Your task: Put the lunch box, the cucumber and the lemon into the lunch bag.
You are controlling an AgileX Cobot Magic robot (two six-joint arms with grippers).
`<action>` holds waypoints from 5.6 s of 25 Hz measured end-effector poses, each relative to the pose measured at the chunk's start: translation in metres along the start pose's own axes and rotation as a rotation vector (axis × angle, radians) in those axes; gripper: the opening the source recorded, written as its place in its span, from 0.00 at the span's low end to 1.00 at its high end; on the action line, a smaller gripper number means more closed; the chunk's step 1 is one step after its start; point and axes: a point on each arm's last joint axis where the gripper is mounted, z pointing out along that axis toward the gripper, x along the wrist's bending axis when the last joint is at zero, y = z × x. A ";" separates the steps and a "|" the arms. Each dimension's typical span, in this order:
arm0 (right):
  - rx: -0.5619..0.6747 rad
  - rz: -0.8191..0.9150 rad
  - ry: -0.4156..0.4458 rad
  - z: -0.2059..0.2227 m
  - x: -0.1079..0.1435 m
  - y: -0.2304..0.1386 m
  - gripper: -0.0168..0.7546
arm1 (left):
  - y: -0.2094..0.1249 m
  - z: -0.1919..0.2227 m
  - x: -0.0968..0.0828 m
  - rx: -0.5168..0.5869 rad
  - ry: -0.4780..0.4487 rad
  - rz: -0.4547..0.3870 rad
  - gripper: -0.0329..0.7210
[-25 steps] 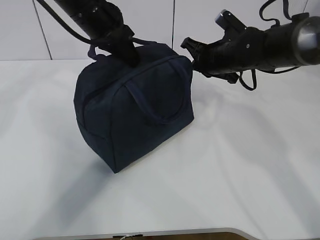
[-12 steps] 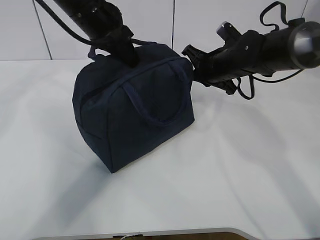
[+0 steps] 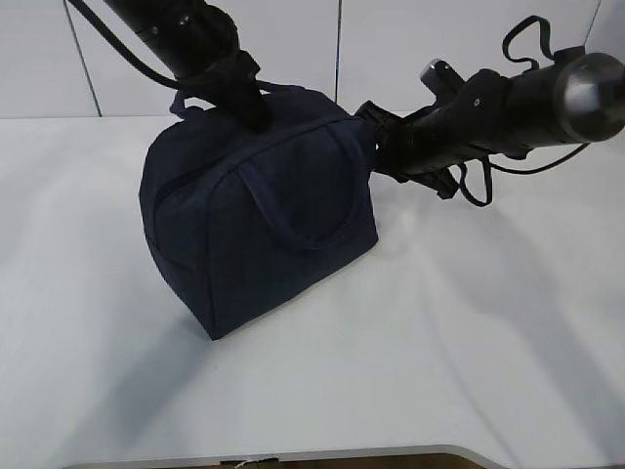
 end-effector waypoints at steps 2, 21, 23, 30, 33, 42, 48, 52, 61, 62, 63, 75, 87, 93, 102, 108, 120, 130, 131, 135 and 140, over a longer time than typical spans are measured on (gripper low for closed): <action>0.002 0.006 -0.001 0.001 0.000 0.000 0.03 | 0.000 0.000 0.000 0.000 0.000 0.000 0.04; 0.042 0.064 -0.013 0.006 -0.005 -0.005 0.03 | 0.000 0.000 0.000 0.004 -0.002 0.000 0.03; 0.047 0.063 -0.015 0.006 -0.005 -0.006 0.03 | 0.000 0.000 0.000 0.004 -0.002 0.000 0.04; 0.054 0.062 -0.017 0.006 -0.005 -0.006 0.03 | -0.001 0.000 0.000 0.007 -0.003 0.000 0.04; 0.056 0.062 -0.018 0.006 -0.005 -0.007 0.04 | -0.001 0.000 0.000 0.007 -0.003 0.000 0.04; 0.074 0.057 -0.028 0.004 -0.007 -0.007 0.38 | 0.000 -0.002 -0.001 0.006 -0.004 -0.014 0.04; 0.047 0.032 0.004 -0.012 0.005 0.002 0.46 | 0.000 -0.002 -0.002 0.006 -0.004 -0.041 0.09; 0.017 -0.069 0.029 -0.031 0.016 0.012 0.46 | 0.001 -0.005 -0.003 -0.001 -0.003 -0.070 0.28; -0.064 -0.391 0.048 -0.101 0.048 0.035 0.47 | 0.007 -0.052 -0.021 -0.059 0.084 -0.077 0.57; -0.066 -0.434 0.041 -0.110 0.050 0.036 0.47 | 0.007 -0.057 -0.022 -0.061 0.105 -0.090 0.57; -0.062 -0.480 0.033 -0.118 0.052 0.037 0.47 | 0.006 -0.061 -0.023 -0.064 0.121 -0.110 0.57; 0.113 -0.834 -0.020 -0.217 0.060 0.030 0.47 | 0.002 -0.118 -0.044 -0.138 0.267 -0.282 0.55; 0.471 -0.890 -0.135 -0.248 0.040 0.006 0.47 | -0.058 -0.169 -0.101 -0.099 0.345 -0.228 0.55; 0.446 -0.886 -0.101 -0.271 0.039 0.000 0.47 | -0.098 -0.192 -0.127 -0.107 0.353 -0.223 0.55; 0.335 -0.910 -0.049 -0.348 0.019 -0.025 0.47 | -0.164 -0.229 -0.169 -0.191 0.370 -0.194 0.55; 0.246 -0.939 -0.010 -0.396 -0.002 -0.048 0.47 | -0.219 -0.238 -0.193 -0.239 0.379 -0.178 0.55; 0.058 -0.970 0.069 -0.462 -0.074 -0.116 0.47 | -0.334 -0.230 -0.235 -0.423 0.343 -0.123 0.55; -0.014 -0.994 0.093 -0.451 -0.143 -0.173 0.47 | -0.394 -0.191 -0.242 -0.525 0.282 -0.095 0.55; -0.031 -0.997 0.092 -0.450 -0.148 -0.177 0.47 | -0.394 -0.188 -0.240 -0.514 0.282 -0.099 0.55; -0.073 -1.011 0.078 -0.446 -0.164 -0.187 0.47 | -0.395 -0.177 -0.235 -0.484 0.273 -0.116 0.55; -0.097 -1.026 0.024 -0.446 -0.168 -0.183 0.47 | -0.394 -0.174 -0.232 -0.487 0.277 -0.118 0.55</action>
